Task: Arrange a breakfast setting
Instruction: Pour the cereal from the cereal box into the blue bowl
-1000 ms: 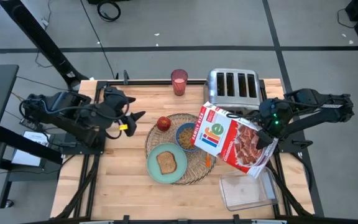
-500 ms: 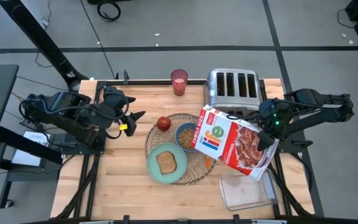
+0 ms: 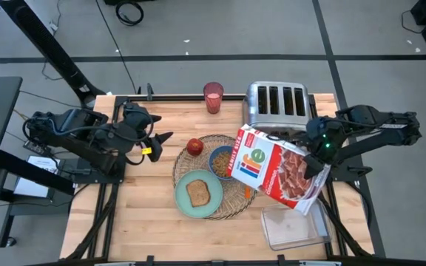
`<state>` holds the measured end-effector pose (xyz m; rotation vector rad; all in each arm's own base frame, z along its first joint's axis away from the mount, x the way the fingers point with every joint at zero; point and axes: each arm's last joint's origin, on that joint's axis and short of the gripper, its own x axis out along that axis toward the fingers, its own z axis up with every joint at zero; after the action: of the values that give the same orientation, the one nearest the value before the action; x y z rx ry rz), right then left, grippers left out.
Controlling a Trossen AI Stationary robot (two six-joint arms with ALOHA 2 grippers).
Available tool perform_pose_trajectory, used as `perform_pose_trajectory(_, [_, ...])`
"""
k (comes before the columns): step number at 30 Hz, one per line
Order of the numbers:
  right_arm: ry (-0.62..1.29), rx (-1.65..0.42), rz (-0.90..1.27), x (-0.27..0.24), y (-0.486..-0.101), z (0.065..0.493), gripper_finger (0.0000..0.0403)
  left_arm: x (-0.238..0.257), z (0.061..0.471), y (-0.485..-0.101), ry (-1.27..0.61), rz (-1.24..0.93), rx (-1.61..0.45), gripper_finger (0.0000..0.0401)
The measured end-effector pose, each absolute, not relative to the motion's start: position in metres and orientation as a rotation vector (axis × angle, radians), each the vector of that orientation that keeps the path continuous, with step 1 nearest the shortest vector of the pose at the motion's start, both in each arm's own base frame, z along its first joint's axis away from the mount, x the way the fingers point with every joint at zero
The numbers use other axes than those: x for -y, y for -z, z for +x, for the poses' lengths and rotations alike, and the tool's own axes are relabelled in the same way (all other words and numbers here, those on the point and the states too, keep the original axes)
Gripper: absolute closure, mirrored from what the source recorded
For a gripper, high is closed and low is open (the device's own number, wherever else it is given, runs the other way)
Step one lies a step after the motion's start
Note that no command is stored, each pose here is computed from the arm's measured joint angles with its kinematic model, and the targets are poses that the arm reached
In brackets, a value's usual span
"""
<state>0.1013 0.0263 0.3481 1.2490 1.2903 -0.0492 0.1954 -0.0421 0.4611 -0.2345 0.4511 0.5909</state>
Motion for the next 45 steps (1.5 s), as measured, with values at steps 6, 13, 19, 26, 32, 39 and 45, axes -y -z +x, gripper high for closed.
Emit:
perform_pose_trajectory(6, [0.042, -1.289, 1.261, -0.026, -0.348, 0.106, 0.0170, 0.042, 0.195, -0.461, -0.591, -0.232, -0.455, 0.0092])
perform_pose_trajectory(13, [0.051, -1.309, 1.277, -0.025, -0.347, 0.106, 0.0170, 0.043, 0.195, -0.460, -0.573, -0.237, -0.467, 0.0092])
perform_pose_trajectory(19, [0.082, -1.317, 1.268, -0.023, -0.345, 0.104, 0.0171, 0.043, 0.195, -0.460, -0.562, -0.240, -0.476, 0.0092])
perform_pose_trajectory(26, [0.085, -1.310, 1.276, -0.022, -0.347, 0.096, 0.0171, 0.043, 0.195, -0.460, -0.557, -0.242, -0.481, 0.0092])
perform_pose_trajectory(32, [0.036, -1.269, 1.202, -0.022, -0.348, 0.096, 0.0171, 0.043, 0.195, -0.460, -0.556, -0.248, -0.477, 0.0092])
perform_pose_trajectory(39, [0.051, -1.267, 1.082, -0.020, -0.345, 0.093, 0.0171, 0.040, 0.185, -0.466, -0.553, -0.312, -0.439, 0.0092])
perform_pose_trajectory(45, [0.066, -1.241, 0.963, -0.018, -0.343, 0.098, 0.0171, 0.038, 0.180, -0.475, -0.528, -0.368, -0.358, 0.0092])
